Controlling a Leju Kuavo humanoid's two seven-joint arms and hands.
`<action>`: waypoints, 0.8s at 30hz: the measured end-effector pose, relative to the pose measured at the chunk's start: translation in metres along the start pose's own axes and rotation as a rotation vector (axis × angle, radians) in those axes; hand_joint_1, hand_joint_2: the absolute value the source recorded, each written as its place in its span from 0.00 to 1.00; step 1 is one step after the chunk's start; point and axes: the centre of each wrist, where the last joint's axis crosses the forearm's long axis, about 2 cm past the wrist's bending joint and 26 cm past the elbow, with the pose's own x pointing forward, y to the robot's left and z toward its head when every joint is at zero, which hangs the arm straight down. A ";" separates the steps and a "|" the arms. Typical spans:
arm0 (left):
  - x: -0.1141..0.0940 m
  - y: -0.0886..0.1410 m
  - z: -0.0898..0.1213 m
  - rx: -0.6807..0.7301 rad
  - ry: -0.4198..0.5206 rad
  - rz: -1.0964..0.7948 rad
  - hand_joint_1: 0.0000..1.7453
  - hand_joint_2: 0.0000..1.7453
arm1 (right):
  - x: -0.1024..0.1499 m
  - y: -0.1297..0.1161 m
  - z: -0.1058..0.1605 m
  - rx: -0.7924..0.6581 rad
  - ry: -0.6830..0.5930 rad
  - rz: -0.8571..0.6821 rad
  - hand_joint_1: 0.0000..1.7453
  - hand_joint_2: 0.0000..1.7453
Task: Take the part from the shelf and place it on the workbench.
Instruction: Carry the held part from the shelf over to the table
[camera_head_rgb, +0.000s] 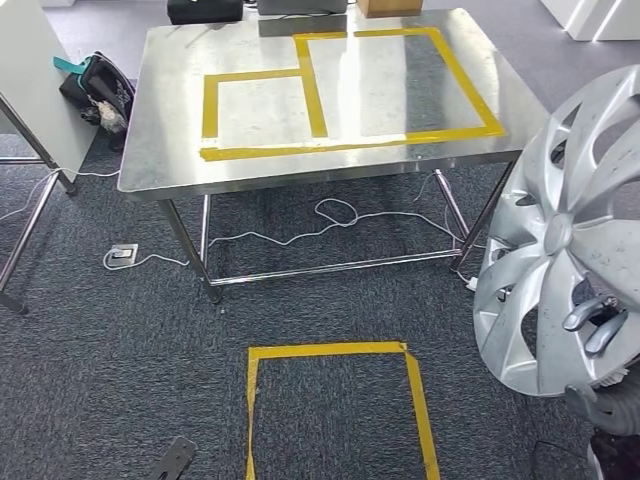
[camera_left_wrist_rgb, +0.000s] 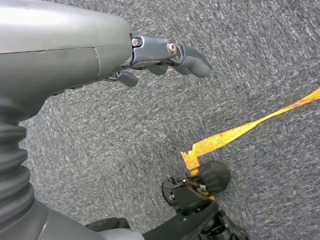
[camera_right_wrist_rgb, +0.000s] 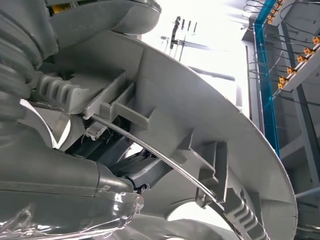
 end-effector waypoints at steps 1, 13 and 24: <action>0.000 0.000 0.000 0.000 -0.001 0.000 0.00 1.00 | 0.000 0.000 0.000 0.000 0.001 0.000 1.00 1.00; -0.001 0.002 0.000 -0.036 -0.018 0.015 0.00 1.00 | 0.002 0.003 -0.001 -0.011 -0.015 0.034 1.00 1.00; 0.000 0.008 -0.001 -0.029 -0.019 0.009 0.00 1.00 | 0.001 0.006 0.004 -0.014 0.000 0.030 1.00 1.00</action>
